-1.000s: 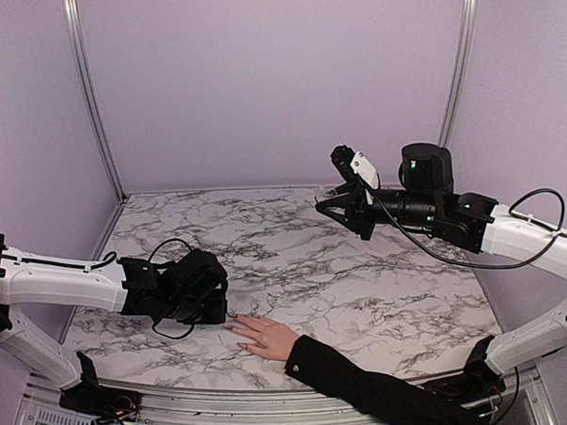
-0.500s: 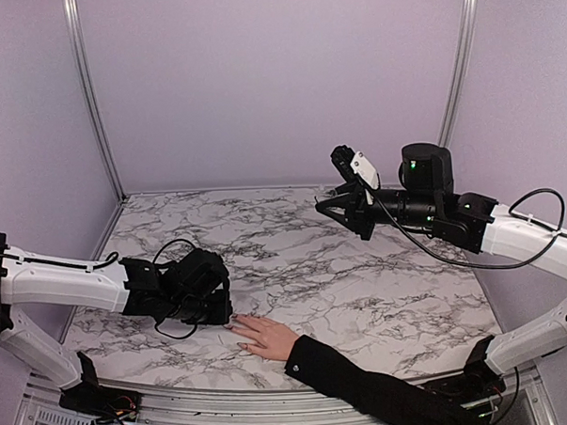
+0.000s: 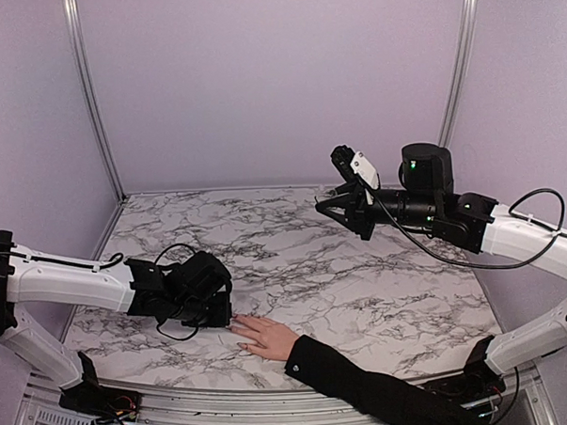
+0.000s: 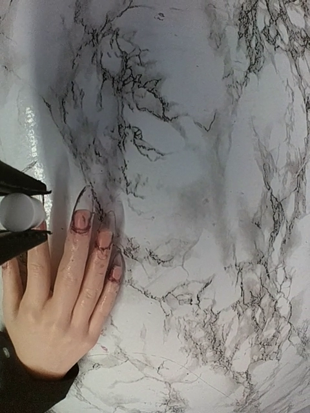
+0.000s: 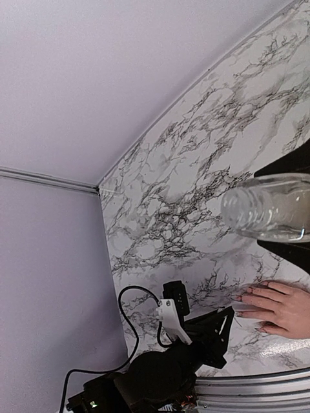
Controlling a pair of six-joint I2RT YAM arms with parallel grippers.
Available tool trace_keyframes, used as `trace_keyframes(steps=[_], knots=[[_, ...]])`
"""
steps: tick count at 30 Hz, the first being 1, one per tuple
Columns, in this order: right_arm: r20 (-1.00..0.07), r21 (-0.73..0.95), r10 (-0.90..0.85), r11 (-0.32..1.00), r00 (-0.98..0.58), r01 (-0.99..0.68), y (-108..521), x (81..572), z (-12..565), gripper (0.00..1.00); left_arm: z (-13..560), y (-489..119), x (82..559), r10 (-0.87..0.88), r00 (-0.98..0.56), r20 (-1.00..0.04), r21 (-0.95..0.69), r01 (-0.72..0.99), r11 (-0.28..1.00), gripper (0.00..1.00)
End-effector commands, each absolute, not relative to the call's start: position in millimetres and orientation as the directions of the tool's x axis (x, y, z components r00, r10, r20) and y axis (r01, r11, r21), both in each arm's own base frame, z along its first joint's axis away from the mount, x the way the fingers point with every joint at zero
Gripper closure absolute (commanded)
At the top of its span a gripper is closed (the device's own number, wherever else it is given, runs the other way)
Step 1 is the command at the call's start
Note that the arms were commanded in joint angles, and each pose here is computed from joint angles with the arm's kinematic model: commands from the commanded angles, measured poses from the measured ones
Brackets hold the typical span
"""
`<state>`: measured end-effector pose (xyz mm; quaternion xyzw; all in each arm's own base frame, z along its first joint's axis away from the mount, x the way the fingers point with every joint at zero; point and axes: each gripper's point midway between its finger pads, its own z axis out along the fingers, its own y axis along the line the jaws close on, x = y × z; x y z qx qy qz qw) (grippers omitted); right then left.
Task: Paint the nails
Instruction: Paint the nail polish on the nail.
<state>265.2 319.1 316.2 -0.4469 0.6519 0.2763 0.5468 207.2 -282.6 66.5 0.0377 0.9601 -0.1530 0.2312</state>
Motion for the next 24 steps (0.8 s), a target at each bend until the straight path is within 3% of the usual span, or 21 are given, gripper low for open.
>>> trace_keyframes(steps=[1,24], knots=[[-0.967,-0.144,-0.255,0.447,0.029,-0.883,316.9,264.3,331.8,1.0,56.4,-265.6,205.5,-0.016,-0.899,-0.437,-0.23,0.095,0.968,1.0],[-0.966,-0.148,-0.257,0.451,0.031,-0.88,315.8,264.3,331.5,1.0,50.3,-248.6,205.0,-0.05,-0.908,-0.415,-0.195,0.035,0.98,1.0]])
